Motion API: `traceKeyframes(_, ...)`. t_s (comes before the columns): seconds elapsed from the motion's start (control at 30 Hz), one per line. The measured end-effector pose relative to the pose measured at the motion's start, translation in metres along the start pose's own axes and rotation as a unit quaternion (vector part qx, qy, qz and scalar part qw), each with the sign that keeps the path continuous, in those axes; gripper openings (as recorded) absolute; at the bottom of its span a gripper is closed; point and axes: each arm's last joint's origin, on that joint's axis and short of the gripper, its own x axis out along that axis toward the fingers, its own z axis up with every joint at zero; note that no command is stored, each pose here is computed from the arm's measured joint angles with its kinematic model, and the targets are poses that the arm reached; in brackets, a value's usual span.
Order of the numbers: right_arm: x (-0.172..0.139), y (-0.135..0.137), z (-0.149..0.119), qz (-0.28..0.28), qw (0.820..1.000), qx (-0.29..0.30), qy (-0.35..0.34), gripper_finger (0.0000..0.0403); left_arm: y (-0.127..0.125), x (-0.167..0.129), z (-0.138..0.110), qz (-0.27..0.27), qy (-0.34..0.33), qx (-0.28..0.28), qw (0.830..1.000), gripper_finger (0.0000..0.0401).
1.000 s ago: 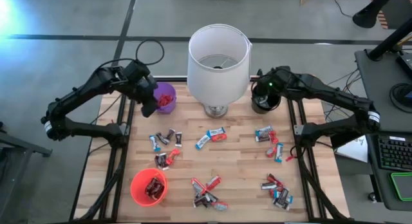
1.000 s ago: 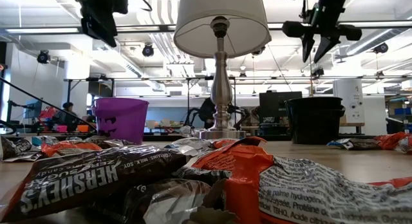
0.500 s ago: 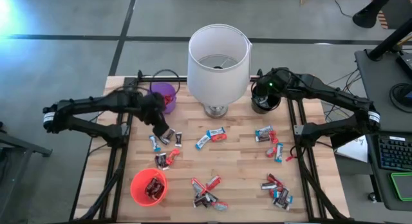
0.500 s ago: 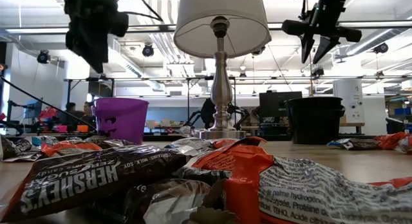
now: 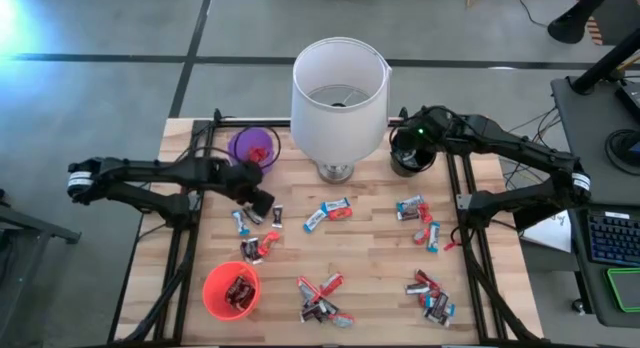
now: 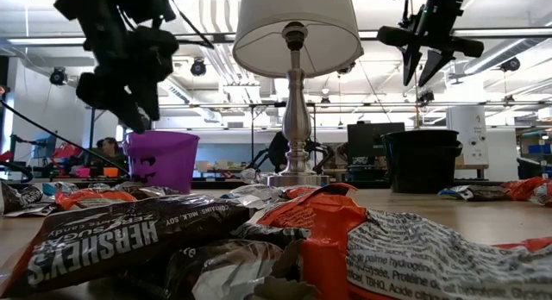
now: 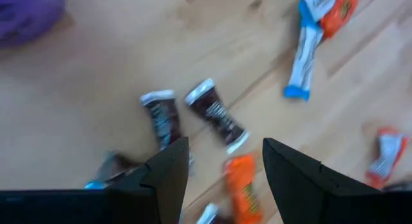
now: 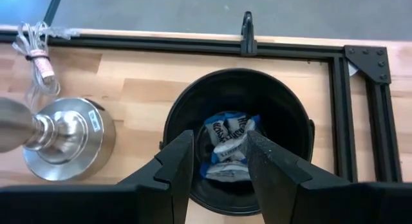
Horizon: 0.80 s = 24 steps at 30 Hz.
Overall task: Sort candy
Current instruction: Put the black chocolate into the orange bucket
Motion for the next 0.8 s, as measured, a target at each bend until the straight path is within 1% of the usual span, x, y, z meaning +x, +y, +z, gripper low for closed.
traceKeyframes(0.1, 0.0, -0.001, 0.0, -0.001, 1.0, -0.009, 0.003, 0.0132, -0.005, 0.006, 0.0, -0.024, -0.013, -0.025, 0.999, 0.018)
traceKeyframes(0.17, 0.0, -0.001, -0.001, -0.004, 1.0, -0.019, 0.005, 0.0132, -0.009, 0.009, 0.0, -0.036, -0.017, -0.029, 0.999, 0.018)
traceKeyframes(0.23, 0.0, -0.002, -0.002, -0.009, 0.999, -0.033, 0.009, 0.0132, -0.014, 0.014, 0.001, -0.035, -0.018, -0.027, 0.999, 0.018)
traceKeyframes(0.37, 0.0, -0.003, -0.002, -0.013, 0.998, -0.054, 0.013, 0.0132, -0.023, 0.029, -0.001, 0.001, -0.017, -0.012, 1.0, 0.018)
traceKeyframes(0.6, 0.0, -0.004, -0.003, -0.017, 0.996, -0.083, 0.018, 0.0132, -0.035, 0.061, -0.006, 0.053, 0.021, -0.006, 0.998, 0.018)
traceKeyframes(0.8, 0.0, -0.005, -0.003, -0.018, 0.995, -0.096, 0.019, 0.0132, -0.04, 0.073, -0.006, 0.089, 0.042, -0.018, 0.995, 0.018)
